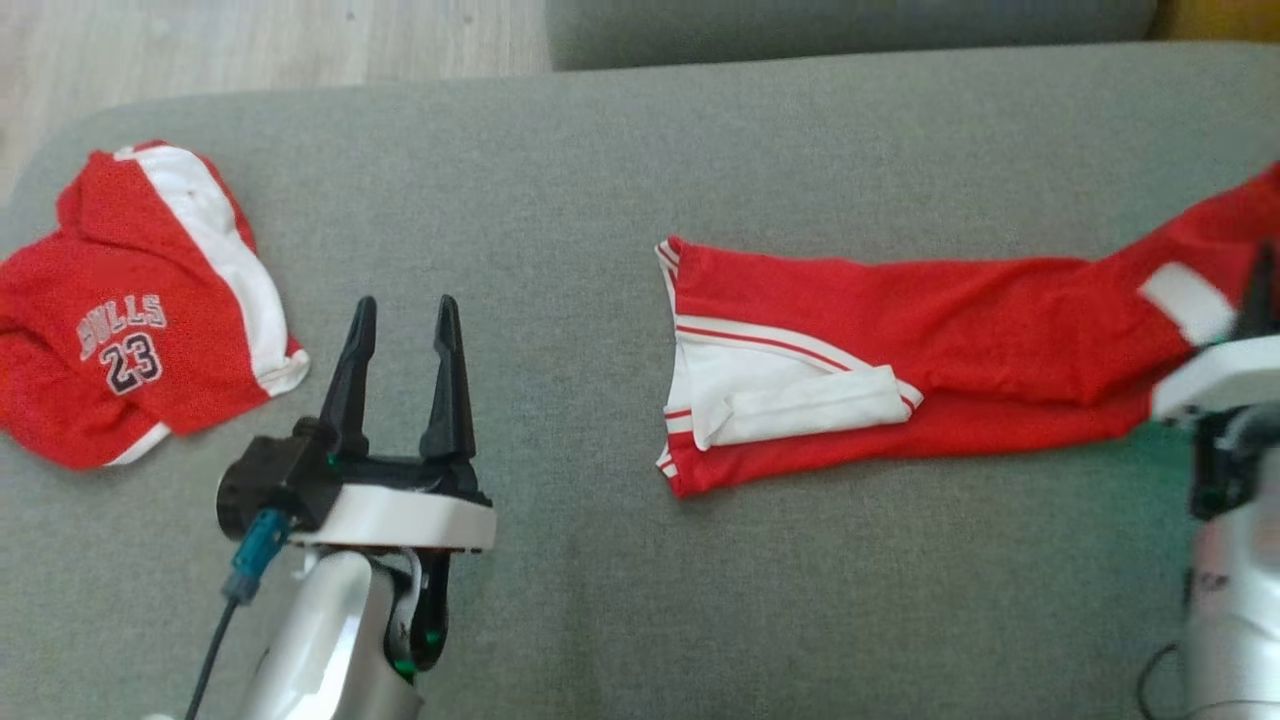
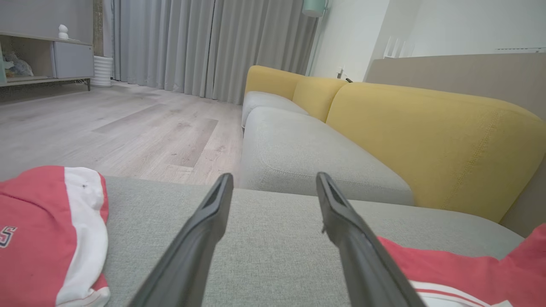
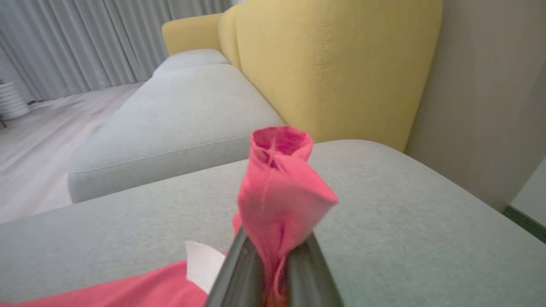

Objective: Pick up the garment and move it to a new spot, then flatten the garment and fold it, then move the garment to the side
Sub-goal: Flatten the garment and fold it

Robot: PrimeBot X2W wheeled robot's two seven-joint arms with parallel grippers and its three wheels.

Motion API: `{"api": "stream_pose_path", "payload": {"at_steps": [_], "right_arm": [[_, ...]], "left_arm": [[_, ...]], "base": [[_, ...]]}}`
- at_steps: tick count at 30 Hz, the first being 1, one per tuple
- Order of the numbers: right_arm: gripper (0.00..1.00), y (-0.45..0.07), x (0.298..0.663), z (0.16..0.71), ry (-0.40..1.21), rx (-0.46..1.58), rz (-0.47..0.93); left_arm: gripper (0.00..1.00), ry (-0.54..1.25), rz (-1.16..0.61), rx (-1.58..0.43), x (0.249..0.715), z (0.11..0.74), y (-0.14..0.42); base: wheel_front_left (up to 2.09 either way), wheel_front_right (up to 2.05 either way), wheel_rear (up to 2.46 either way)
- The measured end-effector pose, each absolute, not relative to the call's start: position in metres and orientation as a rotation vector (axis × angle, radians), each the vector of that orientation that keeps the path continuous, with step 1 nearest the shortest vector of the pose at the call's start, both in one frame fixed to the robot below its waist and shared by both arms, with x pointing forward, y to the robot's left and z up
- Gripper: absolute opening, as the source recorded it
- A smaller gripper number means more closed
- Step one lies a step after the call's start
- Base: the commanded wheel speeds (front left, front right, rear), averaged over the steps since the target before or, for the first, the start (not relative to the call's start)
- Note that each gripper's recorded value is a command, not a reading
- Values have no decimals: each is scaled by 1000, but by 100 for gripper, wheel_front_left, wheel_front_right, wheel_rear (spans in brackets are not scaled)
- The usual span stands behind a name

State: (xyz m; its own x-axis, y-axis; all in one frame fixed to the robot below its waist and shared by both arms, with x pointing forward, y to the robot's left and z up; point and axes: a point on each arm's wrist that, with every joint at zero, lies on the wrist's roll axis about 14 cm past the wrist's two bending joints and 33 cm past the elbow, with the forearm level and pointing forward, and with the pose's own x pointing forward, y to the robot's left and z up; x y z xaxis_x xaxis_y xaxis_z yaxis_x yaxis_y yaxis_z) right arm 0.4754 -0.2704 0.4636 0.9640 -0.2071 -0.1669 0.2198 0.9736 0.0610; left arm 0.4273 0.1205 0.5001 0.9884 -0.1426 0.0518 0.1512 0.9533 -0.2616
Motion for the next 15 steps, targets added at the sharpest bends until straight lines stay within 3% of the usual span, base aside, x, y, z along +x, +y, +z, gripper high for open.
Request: {"api": "stream_pose_path", "payload": {"at_steps": [6, 15], "right_arm": [[0, -187, 484, 494, 87, 70, 19], [0, -51, 454, 469, 187, 139, 410]], "left_arm": [[100, -53, -123, -271, 413, 509, 129], [100, -69, -86, -262, 404, 514, 143]], "base": [[0, 0, 0], [0, 0, 0]]}}
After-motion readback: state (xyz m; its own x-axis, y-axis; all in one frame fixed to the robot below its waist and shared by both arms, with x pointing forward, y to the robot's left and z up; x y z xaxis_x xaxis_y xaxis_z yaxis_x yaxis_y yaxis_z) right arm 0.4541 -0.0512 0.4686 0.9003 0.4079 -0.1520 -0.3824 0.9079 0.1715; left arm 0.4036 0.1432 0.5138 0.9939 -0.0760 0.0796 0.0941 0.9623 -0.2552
